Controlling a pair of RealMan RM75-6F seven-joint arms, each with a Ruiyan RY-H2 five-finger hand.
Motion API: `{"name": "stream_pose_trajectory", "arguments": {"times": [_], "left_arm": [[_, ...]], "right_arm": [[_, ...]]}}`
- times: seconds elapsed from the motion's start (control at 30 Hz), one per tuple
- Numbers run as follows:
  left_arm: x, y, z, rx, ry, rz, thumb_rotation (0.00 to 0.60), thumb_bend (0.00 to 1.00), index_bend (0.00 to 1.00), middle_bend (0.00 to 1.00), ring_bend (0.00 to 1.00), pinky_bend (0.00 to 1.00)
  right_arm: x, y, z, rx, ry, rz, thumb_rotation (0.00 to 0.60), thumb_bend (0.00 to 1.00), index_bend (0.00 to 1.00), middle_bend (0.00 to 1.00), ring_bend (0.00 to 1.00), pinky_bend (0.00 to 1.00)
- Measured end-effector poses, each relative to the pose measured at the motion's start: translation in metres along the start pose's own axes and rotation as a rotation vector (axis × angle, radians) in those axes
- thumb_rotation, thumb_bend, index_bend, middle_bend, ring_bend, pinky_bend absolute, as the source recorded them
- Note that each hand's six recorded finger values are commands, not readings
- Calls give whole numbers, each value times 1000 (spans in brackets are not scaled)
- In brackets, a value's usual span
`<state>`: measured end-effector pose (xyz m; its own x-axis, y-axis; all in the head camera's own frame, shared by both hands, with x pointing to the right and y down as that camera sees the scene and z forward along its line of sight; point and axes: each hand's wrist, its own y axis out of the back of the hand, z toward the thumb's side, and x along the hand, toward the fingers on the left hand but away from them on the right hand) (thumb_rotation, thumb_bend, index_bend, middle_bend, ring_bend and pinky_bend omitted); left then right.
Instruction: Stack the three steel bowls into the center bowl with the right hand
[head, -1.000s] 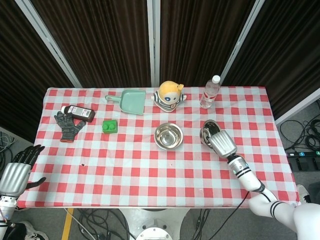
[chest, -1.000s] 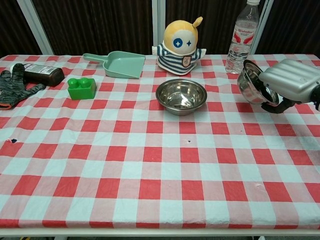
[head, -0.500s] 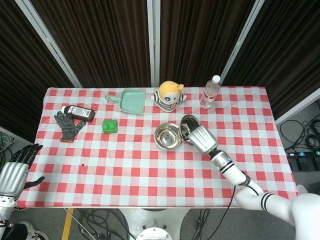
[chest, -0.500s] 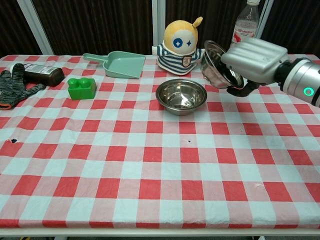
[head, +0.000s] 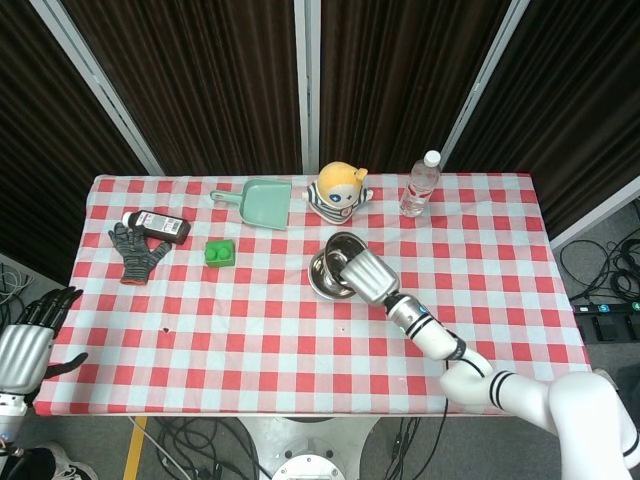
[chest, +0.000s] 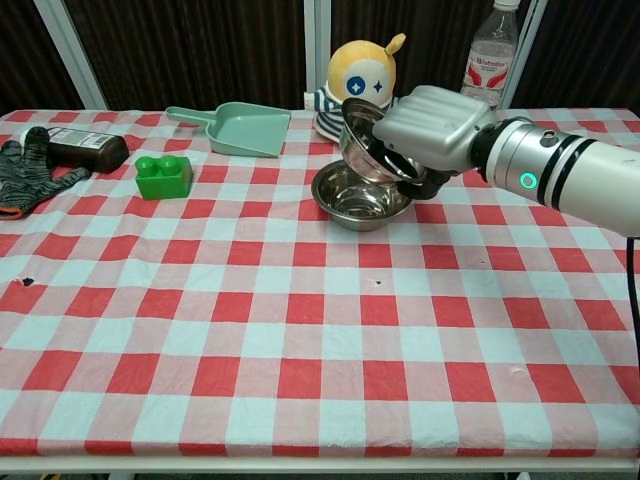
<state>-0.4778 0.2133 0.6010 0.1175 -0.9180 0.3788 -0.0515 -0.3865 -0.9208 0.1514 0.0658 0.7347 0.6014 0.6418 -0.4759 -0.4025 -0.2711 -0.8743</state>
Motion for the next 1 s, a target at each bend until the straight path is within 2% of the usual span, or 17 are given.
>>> {"name": "stream_pose_trajectory", "arguments": {"times": [0.17,0.23,0.37,0.5,0.73,1.0], "left_arm": [[0,0,-2,-5,3,0,600,30,155,199,135,218],[0,-1,-3,-7,5,0,600,30,155,199,135,218],[-1,0,-7,-12,12,0,600,30,155,199,134,218],[-1,0,-8,-15,14,3,600,26,155,199,134,218],[1,1,-6,-20,7,5,600,24,155,199,134,218],[3,-1,-1,-16,-7,-4,600,23,155,199,134,218]], "right_arm": [[-10,-3,8,11,9,19,600,371,693,610,807,763],[-12,-5,9,10,10,29,600,337,677,596,807,763],[-17,-9,12,12,20,57,600,147,586,534,806,762],[-17,-9,11,20,27,67,600,40,486,460,803,762],[-14,0,0,26,10,58,600,13,337,395,800,763],[9,32,-33,15,-61,-27,600,2,324,396,793,762]]}}
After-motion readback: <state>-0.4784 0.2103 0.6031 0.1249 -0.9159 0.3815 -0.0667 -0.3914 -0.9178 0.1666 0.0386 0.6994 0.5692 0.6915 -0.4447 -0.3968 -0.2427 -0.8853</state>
